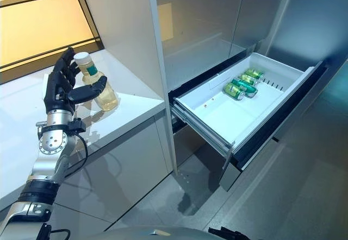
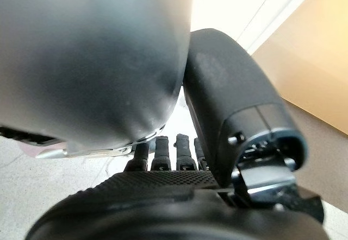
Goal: Put drinks into fridge and close the fridge
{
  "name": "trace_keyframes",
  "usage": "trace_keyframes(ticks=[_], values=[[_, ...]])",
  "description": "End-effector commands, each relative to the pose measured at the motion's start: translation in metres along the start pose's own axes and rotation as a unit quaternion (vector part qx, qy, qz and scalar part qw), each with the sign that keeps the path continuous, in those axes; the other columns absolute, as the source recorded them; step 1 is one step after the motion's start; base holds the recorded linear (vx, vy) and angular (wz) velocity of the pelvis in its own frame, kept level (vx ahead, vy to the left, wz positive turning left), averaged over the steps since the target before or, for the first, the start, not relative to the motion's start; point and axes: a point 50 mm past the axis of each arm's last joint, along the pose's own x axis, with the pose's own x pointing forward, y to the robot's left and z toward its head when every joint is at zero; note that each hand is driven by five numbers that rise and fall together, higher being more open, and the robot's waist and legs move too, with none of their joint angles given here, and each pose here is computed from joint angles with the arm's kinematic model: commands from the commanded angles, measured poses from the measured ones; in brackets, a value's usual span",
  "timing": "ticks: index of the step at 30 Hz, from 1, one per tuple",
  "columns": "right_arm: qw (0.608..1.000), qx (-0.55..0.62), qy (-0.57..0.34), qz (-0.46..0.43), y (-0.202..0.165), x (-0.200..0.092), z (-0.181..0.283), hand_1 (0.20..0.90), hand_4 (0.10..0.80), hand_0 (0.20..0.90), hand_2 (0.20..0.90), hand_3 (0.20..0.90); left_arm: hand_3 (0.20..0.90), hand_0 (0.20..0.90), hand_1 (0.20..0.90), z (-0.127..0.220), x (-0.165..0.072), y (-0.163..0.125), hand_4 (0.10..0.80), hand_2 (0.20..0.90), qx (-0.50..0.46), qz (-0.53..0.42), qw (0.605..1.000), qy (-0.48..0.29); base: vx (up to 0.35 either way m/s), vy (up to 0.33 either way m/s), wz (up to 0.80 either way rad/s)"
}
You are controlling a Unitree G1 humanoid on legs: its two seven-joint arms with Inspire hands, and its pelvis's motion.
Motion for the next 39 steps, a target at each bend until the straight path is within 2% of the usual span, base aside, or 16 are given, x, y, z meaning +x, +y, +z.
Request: trace_keyframes(ticks=[1,13,22,33,39], values=[[0.999,-0.018,0.039,0.004,0.003,0.001,-0.02,0.9,0.8,0.9,0.9,0.9,0.9,0.9,0.9,0.056,0.033,0.002,0.8,0.9,0.008,0.011,0.989,-0.145,0.011,0.031,-0.05],[0.999,-0.026,0.044,0.0,-0.003,-0.001,-0.015,0.9,0.8,0.9,0.9,0.9,0.9,0.9,0.9,0.036,0.04,0.015,0.8,0.9,0.003,0.037,0.994,-0.101,0.011,0.012,-0.05],[0.998,-0.025,0.049,-0.004,-0.006,-0.002,-0.014,0.9,0.8,0.9,0.9,0.9,0.9,0.9,0.9,0.047,0.043,0.018,0.8,0.9,-0.053,0.074,0.985,-0.144,0.012,0.006,-0.04],[0.998,-0.027,0.052,-0.003,-0.005,-0.002,-0.013,0.9,0.8,0.9,0.9,0.9,0.9,0.9,0.9,0.057,0.043,0.016,0.8,0.9,-0.07,0.096,0.976,-0.18,0.0,0.0,0.0],[0.998,-0.027,0.052,-0.003,-0.004,-0.002,-0.014,0.9,0.8,0.9,0.9,0.9,0.9,0.9,0.9,0.058,0.044,0.015,0.8,0.9,-0.063,0.089,0.979,-0.174,0.0,0.0,0.0]])
